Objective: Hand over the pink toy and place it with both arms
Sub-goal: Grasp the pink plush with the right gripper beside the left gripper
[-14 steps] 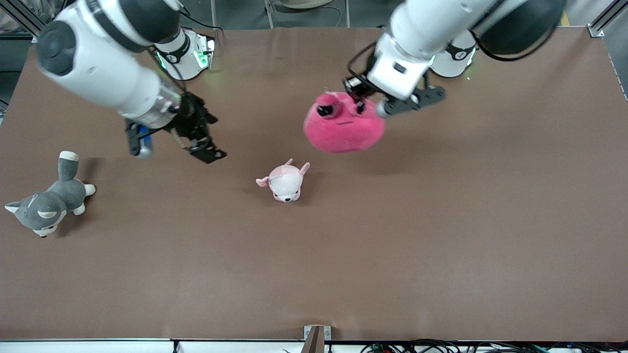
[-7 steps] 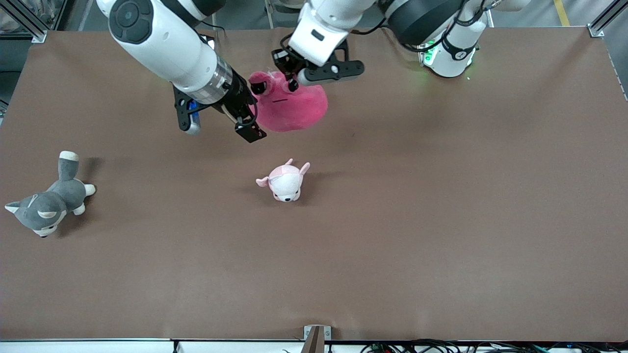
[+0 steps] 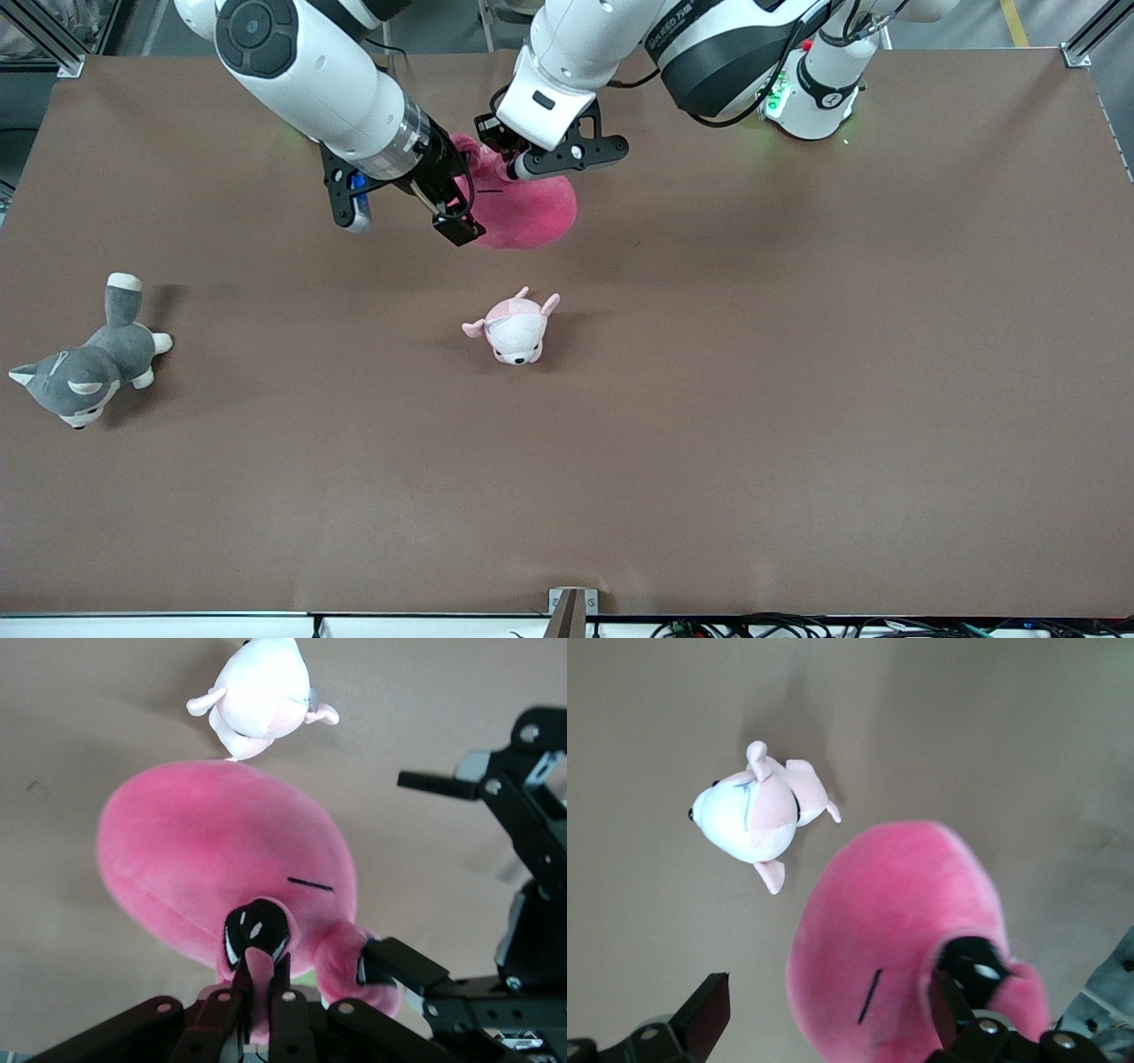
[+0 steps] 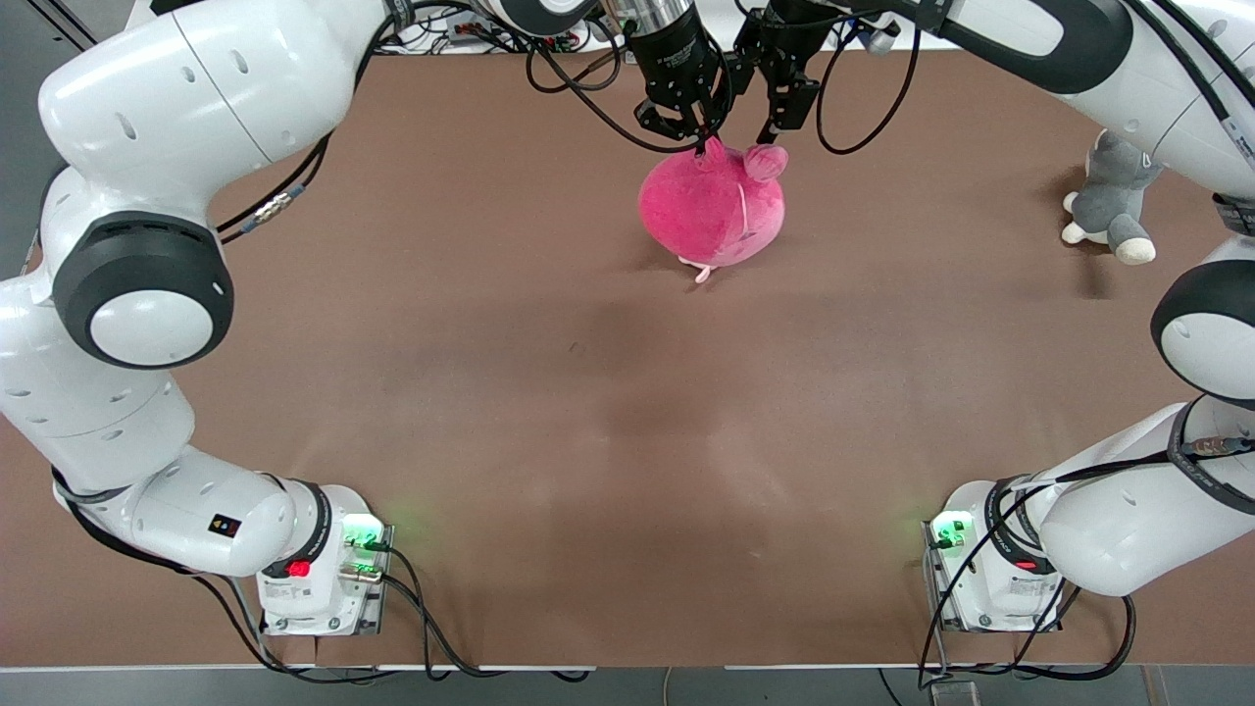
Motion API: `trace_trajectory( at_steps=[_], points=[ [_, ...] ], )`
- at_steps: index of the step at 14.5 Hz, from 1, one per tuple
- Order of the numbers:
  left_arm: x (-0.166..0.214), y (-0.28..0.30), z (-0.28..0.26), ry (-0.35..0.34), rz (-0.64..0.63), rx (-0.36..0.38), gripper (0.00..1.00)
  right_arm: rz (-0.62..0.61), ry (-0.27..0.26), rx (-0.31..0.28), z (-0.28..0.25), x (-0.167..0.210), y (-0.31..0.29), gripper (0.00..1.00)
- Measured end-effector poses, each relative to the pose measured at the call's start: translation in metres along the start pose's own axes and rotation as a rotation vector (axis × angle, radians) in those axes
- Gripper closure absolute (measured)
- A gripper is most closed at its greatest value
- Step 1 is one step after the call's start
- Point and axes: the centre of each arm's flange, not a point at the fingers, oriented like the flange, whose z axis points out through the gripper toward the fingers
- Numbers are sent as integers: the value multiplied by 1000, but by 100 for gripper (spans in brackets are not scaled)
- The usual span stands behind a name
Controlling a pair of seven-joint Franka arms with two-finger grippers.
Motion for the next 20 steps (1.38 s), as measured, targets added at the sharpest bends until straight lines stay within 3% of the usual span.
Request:
trace_trajectory(
  at_steps=[9,13,20],
  points=[
    [12,-2,0,8,-18,1,90,-39,8,-55,-17,-1,20,0],
    [14,-3,0,10,-21,0,90,-50,4,-52,-33,-3,33,0],
    [14,-3,-1,11,-22,-1,90,-50,7,-59,-4,-6,31,1]
  ],
)
